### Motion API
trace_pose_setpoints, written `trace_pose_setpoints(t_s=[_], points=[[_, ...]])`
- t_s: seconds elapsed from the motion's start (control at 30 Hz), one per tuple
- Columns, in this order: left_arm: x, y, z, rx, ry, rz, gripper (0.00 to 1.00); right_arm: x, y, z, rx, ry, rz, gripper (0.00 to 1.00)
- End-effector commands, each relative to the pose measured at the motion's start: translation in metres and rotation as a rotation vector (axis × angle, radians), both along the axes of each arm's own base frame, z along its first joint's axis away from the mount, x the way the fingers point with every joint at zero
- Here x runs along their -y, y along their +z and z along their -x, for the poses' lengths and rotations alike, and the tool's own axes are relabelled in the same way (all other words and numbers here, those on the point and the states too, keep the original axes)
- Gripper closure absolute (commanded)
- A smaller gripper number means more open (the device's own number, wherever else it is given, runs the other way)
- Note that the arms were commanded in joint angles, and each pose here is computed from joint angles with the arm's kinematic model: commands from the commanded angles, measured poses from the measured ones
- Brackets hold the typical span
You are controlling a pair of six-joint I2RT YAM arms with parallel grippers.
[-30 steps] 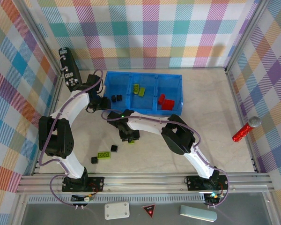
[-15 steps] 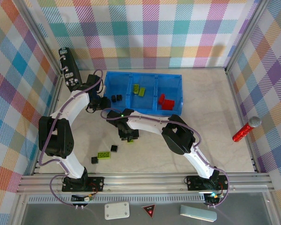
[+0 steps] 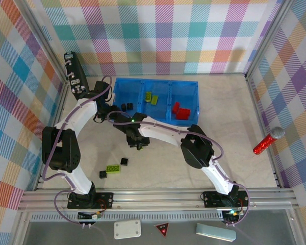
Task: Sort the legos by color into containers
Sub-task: Pick up the lego from the center of the table.
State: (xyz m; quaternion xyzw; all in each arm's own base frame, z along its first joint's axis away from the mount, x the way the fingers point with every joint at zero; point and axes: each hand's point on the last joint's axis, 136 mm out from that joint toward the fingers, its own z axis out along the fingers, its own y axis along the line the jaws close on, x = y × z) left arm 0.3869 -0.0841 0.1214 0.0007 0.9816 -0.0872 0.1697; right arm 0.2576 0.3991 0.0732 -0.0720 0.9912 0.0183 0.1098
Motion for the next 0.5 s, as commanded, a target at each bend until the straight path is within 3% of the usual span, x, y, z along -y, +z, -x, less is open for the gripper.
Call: trace_pose_setpoints(t_s=[0.0,0.47], points=[[-0.004,0.006,0.001,0.008,0.016,0.016,0.58,0.013,0.034,-0.011,0.049,0.000,-0.003,0.60],[-0.005,0.010,0.001,0.019,0.017,0.018,0.58,0.038,0.057,-0.065,0.105,-0.029,-0.014,0.60]])
